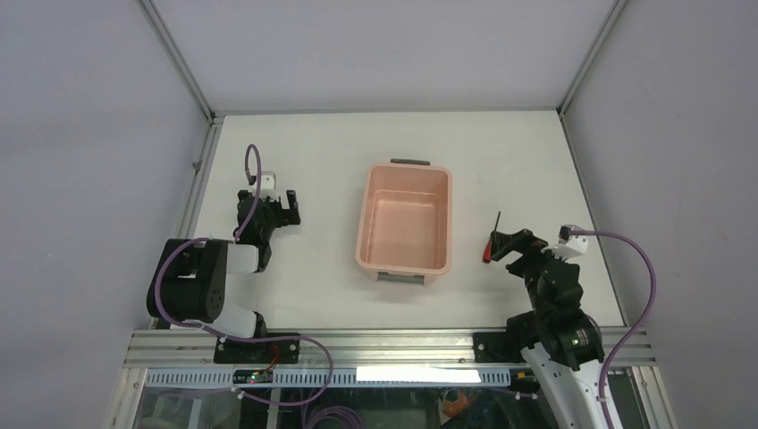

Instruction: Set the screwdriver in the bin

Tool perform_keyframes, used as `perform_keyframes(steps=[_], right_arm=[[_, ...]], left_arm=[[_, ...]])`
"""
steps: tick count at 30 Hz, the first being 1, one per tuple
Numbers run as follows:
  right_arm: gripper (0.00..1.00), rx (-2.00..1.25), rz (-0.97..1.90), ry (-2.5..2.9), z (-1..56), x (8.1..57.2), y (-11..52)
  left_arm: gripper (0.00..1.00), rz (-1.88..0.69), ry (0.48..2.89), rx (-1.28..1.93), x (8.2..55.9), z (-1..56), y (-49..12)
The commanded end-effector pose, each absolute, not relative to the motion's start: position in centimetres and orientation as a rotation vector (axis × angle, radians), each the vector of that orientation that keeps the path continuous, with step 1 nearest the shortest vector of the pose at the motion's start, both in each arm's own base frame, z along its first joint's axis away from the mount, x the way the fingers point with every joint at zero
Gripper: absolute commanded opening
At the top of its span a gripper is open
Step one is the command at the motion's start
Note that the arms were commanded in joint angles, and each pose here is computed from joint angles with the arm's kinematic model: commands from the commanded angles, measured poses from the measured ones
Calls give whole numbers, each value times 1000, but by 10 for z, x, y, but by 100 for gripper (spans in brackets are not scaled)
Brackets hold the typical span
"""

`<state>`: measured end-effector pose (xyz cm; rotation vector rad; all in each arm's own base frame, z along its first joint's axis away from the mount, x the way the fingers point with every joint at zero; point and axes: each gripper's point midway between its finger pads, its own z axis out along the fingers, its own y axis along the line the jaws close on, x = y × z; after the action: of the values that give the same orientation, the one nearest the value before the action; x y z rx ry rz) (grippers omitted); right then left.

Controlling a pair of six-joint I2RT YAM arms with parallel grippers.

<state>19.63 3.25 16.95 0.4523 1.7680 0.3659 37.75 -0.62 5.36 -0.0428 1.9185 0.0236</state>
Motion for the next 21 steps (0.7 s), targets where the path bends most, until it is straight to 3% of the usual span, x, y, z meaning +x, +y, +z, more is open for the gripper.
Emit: perform_keyframes(steps=[1, 8, 12, 19, 21], right_arm=[[99, 454, 368, 1690, 201, 196, 28], [91, 232, 462, 1566, 279, 197, 52], [91, 227, 359, 1680, 309, 222, 50], [97, 343, -203, 2328, 258, 270, 20], [97, 342, -218, 2453, 230, 283, 25]], left_arm=[[99, -1, 1818, -58, 394, 80, -11], [99, -1, 1819, -59, 394, 80, -11], [99, -1, 1820, -59, 393, 79, -11], [99, -2, 1819, -58, 394, 80, -11], [99, -1, 1821, -58, 393, 79, -11]])
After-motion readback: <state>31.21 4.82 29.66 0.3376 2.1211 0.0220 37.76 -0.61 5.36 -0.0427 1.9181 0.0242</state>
